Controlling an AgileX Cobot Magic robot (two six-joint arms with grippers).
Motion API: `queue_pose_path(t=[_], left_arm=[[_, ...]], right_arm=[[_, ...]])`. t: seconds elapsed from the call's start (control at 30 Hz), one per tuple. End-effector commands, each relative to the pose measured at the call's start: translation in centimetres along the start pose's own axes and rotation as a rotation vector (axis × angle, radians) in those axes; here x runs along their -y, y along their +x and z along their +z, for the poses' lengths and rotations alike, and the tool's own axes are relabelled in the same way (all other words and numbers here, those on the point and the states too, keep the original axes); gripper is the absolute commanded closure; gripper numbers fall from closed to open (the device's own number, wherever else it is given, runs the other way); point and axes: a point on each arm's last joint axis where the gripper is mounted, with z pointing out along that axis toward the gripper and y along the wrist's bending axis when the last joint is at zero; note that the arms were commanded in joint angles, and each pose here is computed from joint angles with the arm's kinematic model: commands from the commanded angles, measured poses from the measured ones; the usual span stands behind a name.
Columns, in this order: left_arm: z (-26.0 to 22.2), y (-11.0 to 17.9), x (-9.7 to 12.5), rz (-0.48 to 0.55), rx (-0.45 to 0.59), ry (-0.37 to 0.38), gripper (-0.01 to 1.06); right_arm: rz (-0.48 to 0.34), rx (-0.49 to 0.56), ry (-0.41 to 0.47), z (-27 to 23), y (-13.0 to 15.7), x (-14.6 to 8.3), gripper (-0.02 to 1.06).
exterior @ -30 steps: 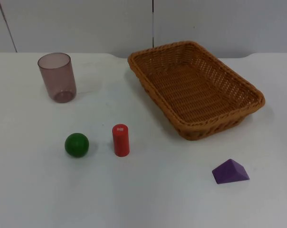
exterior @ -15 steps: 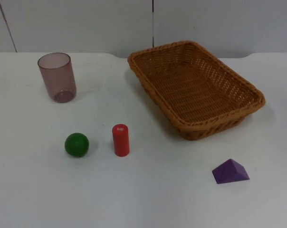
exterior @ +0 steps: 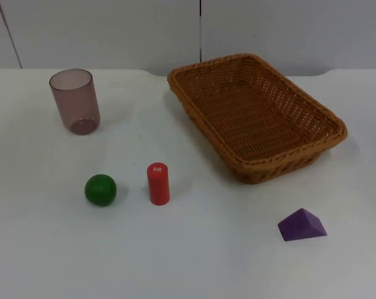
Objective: Pick up the basket with the left hand and place the triangular block into the basket with the right hand.
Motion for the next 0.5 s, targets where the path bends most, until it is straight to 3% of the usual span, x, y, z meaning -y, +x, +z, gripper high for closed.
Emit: queue_pose_path(t=[0.0,0.07,0.2,0.47], left_arm=[[1.5,0.3,1.7,0.0,-0.002,0.048,0.0],[3.8,0.9,3.5,0.013,-0.021,0.087,0.0],[7.5,0.7,4.8,0.022,-0.097,0.088,0.0],[11.2,-0.7,5.2,0.087,-0.056,0.067,0.0]], right_arm=[[-0.008,0.009,0.009,-0.3,-0.2,0.1,0.0],[-0.008,0.007,0.009,-0.3,-0.2,0.1,0.0],[-0.003,-0.003,0.006,-0.2,-0.1,0.1,0.0],[0.009,-0.008,0.007,-0.3,-0.1,0.1,0.0]])
